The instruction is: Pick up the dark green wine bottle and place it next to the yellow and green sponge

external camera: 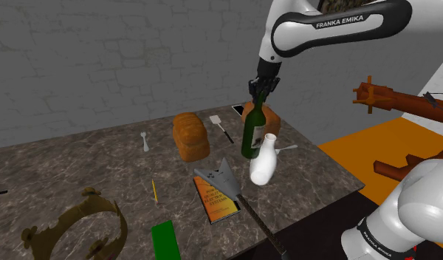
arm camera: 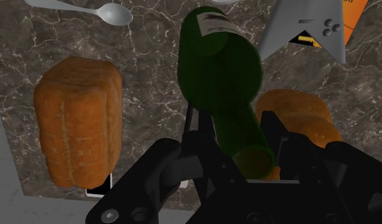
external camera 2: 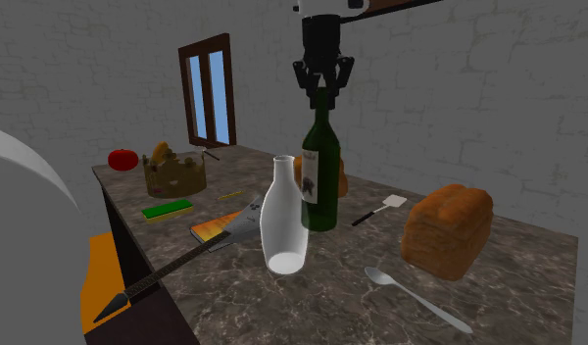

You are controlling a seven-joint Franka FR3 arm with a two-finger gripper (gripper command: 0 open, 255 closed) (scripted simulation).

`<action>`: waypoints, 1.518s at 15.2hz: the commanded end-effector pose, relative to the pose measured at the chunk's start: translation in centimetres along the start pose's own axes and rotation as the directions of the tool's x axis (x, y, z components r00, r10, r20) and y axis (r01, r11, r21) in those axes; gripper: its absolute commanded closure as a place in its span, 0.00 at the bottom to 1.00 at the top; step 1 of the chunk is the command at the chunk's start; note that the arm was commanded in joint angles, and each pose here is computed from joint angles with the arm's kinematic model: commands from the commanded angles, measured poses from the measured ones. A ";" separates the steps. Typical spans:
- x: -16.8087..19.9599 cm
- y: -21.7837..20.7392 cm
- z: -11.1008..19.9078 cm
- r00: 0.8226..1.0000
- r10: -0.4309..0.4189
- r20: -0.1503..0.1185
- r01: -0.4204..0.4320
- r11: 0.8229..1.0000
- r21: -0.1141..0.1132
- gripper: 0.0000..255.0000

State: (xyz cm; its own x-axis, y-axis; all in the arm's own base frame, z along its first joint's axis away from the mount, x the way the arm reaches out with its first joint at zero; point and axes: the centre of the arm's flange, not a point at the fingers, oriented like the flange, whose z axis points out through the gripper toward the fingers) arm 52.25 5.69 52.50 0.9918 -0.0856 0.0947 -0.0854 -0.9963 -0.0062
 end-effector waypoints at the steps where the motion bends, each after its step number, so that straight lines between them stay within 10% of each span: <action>1: 0.1 0.0 -1.1 1.000 0.000 0.000 0.000 1.000 0.000 1.00; 23: -12.4 -21.6 -3.7 1.000 0.000 0.000 0.000 1.000 0.000 1.00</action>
State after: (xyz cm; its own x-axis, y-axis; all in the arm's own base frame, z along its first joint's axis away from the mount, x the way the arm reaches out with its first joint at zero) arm 42.30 27.17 55.10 0.9920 -0.0841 0.0946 -0.0839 -0.9965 -0.0060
